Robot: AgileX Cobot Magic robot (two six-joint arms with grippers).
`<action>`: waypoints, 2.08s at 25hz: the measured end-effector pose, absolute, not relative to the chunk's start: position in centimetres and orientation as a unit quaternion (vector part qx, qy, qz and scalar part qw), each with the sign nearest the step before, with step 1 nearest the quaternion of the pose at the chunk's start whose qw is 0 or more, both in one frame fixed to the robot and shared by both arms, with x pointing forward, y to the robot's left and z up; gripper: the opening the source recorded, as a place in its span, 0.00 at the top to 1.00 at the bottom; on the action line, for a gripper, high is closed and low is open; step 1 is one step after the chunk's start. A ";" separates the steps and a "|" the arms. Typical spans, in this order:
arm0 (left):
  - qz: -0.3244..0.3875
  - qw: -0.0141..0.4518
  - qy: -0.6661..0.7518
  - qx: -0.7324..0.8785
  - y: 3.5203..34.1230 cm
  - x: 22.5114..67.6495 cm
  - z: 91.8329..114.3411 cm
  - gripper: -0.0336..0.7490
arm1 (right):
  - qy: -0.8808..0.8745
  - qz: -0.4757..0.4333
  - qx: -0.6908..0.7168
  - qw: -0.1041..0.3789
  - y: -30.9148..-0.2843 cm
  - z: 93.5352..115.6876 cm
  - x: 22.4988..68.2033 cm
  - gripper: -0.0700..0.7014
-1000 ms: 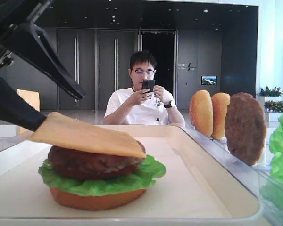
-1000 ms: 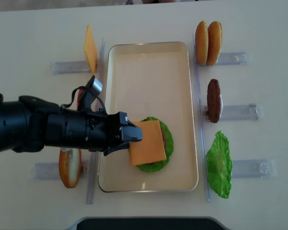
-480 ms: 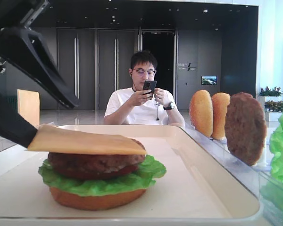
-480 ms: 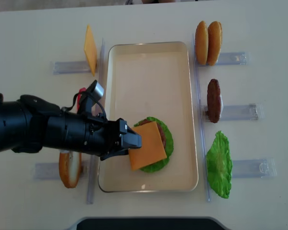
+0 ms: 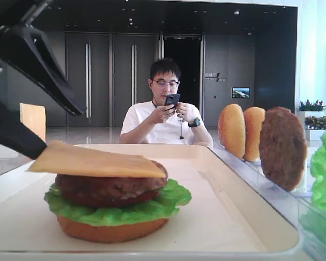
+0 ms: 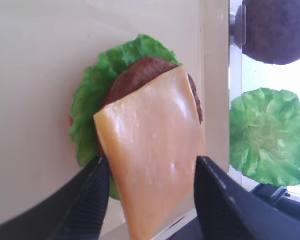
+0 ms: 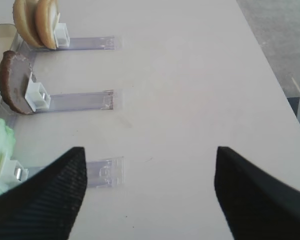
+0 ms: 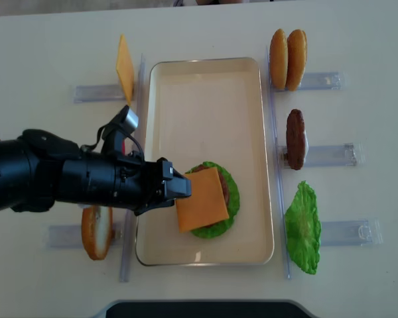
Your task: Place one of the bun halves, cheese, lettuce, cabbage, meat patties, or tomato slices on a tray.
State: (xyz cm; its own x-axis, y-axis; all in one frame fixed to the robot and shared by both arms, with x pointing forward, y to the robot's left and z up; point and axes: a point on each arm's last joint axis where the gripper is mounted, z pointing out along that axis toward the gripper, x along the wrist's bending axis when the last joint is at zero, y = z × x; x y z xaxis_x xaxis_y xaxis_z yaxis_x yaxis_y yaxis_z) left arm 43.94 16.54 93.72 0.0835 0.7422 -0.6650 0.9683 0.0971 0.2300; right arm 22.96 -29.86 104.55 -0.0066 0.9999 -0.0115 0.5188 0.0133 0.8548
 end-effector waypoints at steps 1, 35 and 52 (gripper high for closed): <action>-0.161 0.346 0.656 0.651 16.6 43.9 93.9 0.42 | 0.620 0.344 0.612 0.349 -29.9 104.6 23.0 0.22; -0.006 0.382 0.576 0.723 17.5 46.0 106.0 0.42 | 0.620 0.344 0.612 0.349 -29.9 104.6 23.0 0.22; 0.076 0.241 0.618 0.745 18.9 48.9 108.5 0.42 | 0.620 0.344 0.612 0.349 -29.9 104.6 23.0 0.22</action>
State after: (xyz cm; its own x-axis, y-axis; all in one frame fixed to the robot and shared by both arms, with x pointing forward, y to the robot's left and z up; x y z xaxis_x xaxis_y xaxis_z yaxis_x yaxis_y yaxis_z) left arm 48.85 18.91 108.50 0.2256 0.9567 -0.1840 0.8832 -0.1211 0.4530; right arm 22.96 -29.86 104.55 -0.0066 0.9999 -0.0115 0.5188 0.0133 0.8548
